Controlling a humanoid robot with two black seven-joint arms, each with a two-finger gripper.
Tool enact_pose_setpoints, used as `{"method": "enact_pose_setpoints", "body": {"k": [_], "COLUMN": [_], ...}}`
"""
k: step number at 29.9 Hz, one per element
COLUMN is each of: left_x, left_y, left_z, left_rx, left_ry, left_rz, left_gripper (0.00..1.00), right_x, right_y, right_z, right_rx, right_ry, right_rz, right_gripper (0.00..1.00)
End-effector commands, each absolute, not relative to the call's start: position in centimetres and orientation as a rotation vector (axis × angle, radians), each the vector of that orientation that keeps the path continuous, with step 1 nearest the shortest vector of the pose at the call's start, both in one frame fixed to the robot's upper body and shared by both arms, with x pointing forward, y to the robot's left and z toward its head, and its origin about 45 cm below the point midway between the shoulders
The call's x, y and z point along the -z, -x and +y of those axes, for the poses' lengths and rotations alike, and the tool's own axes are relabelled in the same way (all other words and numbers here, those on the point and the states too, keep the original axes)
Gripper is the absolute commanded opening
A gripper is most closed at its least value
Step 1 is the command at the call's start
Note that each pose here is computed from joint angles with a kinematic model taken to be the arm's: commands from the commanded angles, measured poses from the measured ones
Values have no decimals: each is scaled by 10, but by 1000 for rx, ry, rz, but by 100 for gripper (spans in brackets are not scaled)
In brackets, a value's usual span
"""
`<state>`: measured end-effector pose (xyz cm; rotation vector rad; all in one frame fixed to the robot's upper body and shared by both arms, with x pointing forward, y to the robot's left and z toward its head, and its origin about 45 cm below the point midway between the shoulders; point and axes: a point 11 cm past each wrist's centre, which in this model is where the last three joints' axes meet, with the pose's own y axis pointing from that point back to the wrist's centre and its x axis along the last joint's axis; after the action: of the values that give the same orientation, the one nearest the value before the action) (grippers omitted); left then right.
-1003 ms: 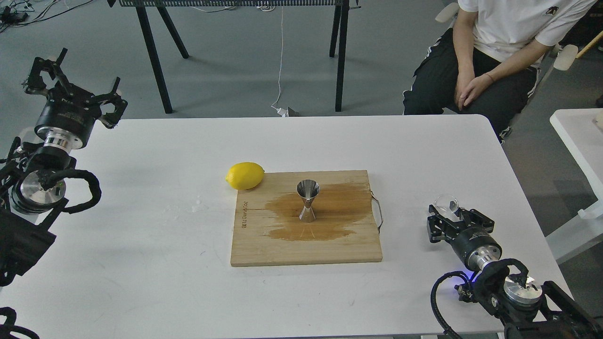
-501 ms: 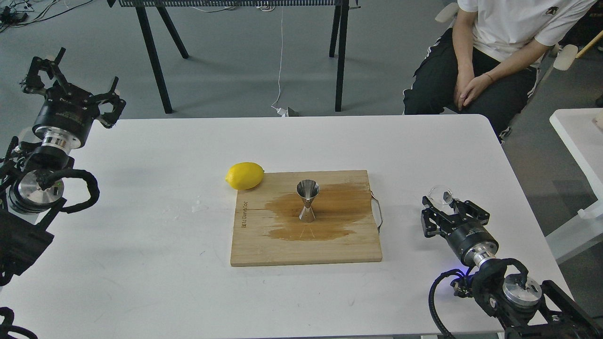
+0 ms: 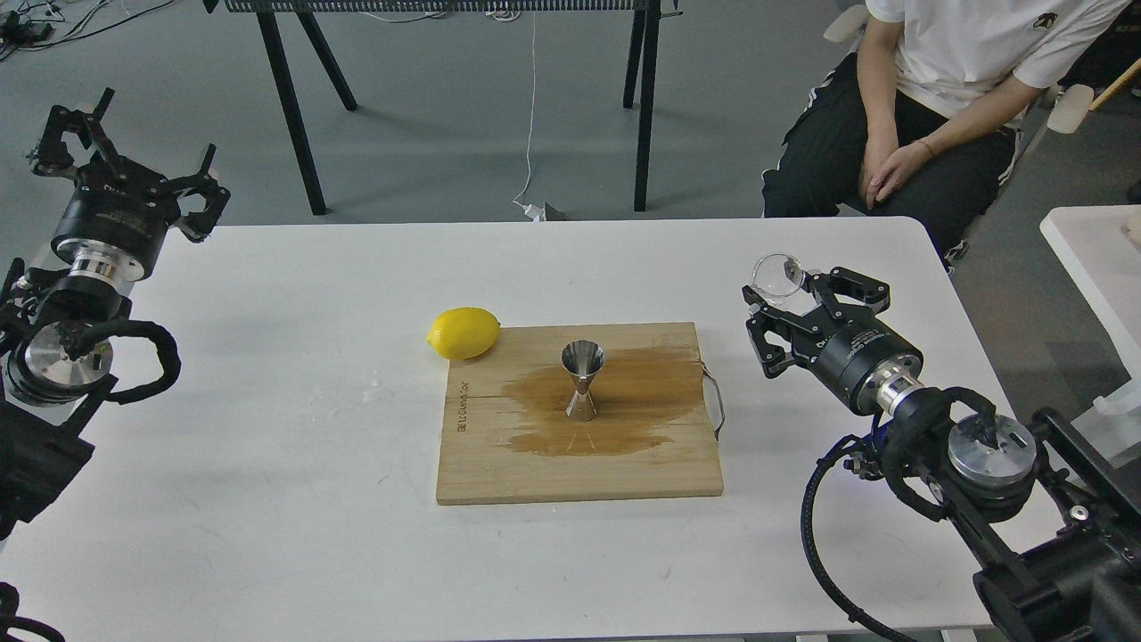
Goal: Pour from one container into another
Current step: 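Grasp the clear glass cup with the right gripper and lift it, then carry the glass cup with the right gripper above the jigger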
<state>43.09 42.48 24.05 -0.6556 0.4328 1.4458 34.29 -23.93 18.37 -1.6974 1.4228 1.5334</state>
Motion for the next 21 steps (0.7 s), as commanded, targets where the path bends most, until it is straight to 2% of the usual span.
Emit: {"method": "enact_pose_setpoints", "body": {"k": [1,10,21], "left_x": [-241,-242,-241], "left_y": [-431,-429,-427], "left_z": [426,431,434], "left_rx": [-1446,-1455,-1464], "left_ry": [653,638,635], "left_rz": [429,420,418], "left_gripper": [100,100,100], "right_x": [-190,-190,-182], "right_y": [-351,-352,-348], "right_z": [-216,-157,-129], "right_rx": [-1494,-1461,-1303], "right_ry": [1838,2063,2267], "right_rz": [1476,1453,1534], "right_gripper": [19,18,18]}}
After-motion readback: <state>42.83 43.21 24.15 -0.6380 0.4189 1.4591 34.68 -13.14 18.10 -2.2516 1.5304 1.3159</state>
